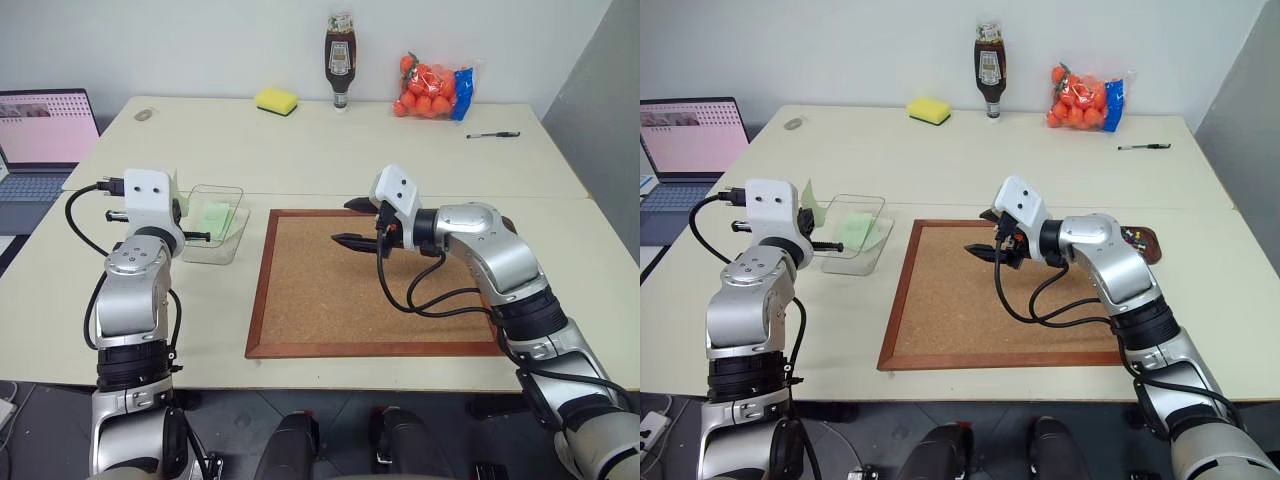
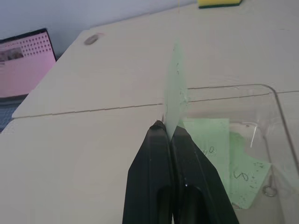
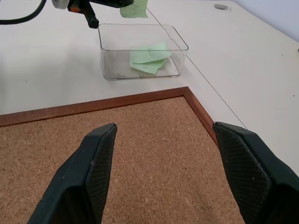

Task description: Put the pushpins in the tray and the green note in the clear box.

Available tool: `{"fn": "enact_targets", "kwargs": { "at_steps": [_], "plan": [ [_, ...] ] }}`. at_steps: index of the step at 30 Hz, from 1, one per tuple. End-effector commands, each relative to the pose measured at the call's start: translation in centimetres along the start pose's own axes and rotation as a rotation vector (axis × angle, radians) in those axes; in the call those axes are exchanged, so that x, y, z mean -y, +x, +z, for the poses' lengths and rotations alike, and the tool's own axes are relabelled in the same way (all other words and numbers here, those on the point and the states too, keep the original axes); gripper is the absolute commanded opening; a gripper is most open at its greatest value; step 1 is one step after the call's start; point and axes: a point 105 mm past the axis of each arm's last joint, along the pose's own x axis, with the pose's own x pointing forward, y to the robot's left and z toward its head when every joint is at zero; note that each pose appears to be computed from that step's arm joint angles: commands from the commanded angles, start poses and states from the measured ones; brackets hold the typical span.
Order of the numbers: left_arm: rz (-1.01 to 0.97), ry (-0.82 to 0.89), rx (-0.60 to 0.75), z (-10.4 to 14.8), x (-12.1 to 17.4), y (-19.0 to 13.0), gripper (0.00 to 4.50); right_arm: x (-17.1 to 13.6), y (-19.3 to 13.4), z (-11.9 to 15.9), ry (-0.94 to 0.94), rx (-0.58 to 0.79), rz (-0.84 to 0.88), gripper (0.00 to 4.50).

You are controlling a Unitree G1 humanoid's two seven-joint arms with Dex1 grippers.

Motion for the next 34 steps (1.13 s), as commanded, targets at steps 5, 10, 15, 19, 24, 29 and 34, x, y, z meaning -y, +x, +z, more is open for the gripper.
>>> {"fn": "enact_targets", "kwargs": {
  "at_steps": [5, 10, 15, 19, 24, 29, 34],
  "plan": [
    [-0.033, -0.086, 0.008, 1.3, 1.3, -0.3, 1.55, -0.1, -0.4, 1.7, -0.066, 0.04, -0.015, 3.49],
    [-0.037, -0.104, -0.007, 1.5, 1.9, -0.5, 2.52, -0.2, -0.4, 1.7, -0.061, 0.043, -0.026, 3.49],
    [-0.112, 0.028, 0.146, 4.2, 3.2, -1.2, 3.29, -0.3, -0.6, 1.9, -0.055, 0.07, -0.046, 3.49],
    [-0.286, 0.062, 0.299, 5.8, 5.8, -2.8, 3.29, -0.5, -1.5, 1.6, -0.038, 0.101, -0.082, 3.49],
    [-0.551, 0.101, 0.371, 5.9, 10.6, -5.1, 3.29, 0.2, -4.1, -0.3, 0.04, 0.147, -0.29, 3.49],
    [-0.723, 0.072, 0.351, 3.8, 13.4, -6.4, 3.29, 0.8, -6.8, -3.7, 0.143, 0.167, -0.547, 3.49],
    [-0.787, 0.049, 0.356, 2.9, 14.5, -6.8, 3.29, 0.2, -7.4, -4.8, 0.171, 0.171, -0.642, 3.49]
  ]
}}
